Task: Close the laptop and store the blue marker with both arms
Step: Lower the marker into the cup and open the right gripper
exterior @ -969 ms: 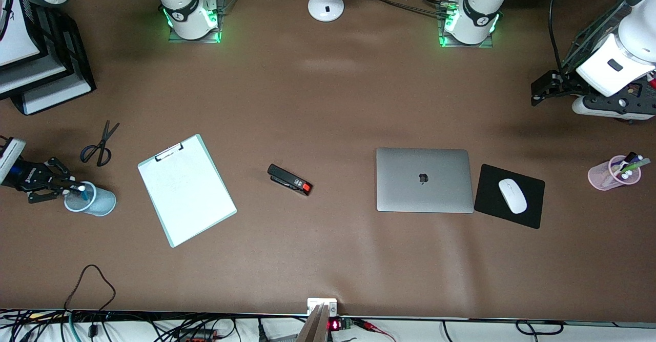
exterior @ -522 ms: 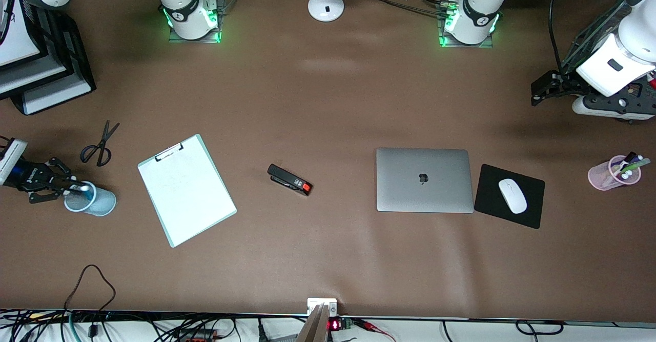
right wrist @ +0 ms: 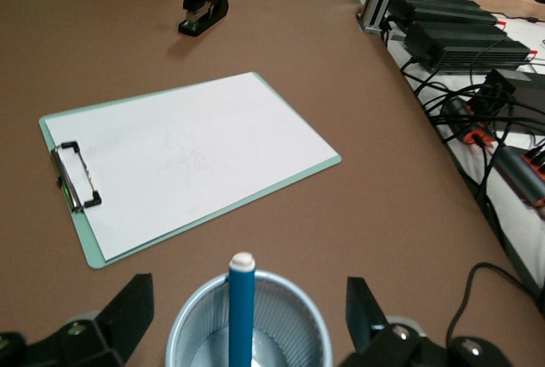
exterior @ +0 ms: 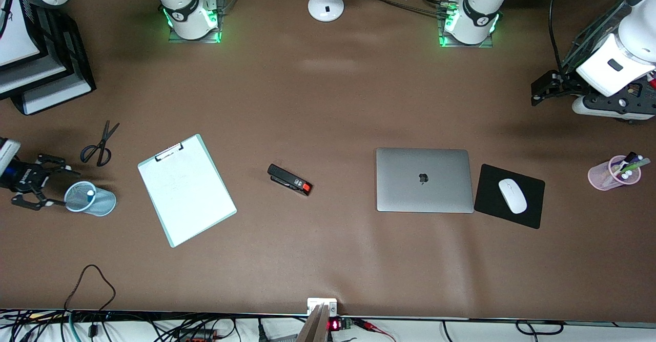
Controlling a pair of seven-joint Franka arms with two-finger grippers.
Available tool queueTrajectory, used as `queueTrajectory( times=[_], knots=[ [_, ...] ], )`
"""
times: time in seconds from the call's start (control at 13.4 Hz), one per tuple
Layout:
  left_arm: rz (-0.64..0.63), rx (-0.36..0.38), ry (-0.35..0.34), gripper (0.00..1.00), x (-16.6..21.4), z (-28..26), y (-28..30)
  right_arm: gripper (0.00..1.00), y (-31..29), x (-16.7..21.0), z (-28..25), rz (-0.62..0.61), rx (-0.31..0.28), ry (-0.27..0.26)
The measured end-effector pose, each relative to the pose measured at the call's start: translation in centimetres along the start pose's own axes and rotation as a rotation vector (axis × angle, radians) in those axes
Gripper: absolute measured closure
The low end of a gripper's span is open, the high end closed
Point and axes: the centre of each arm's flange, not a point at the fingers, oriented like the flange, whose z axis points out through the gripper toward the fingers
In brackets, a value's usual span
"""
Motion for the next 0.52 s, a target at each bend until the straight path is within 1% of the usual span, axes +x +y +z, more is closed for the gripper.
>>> queueTrajectory(
  times=[0.3,0.52],
  knots=[
    [0.0,0.0,0.0,0.0,0.0,0.0,0.0,0.0,1.8,5.7,-3.8,0.01,-0.033,-0.023],
    [0.0,0.0,0.0,0.0,0.0,0.0,0.0,0.0,2.7,10.2,-5.6,0.025,-0.025,-0.064]
  ],
)
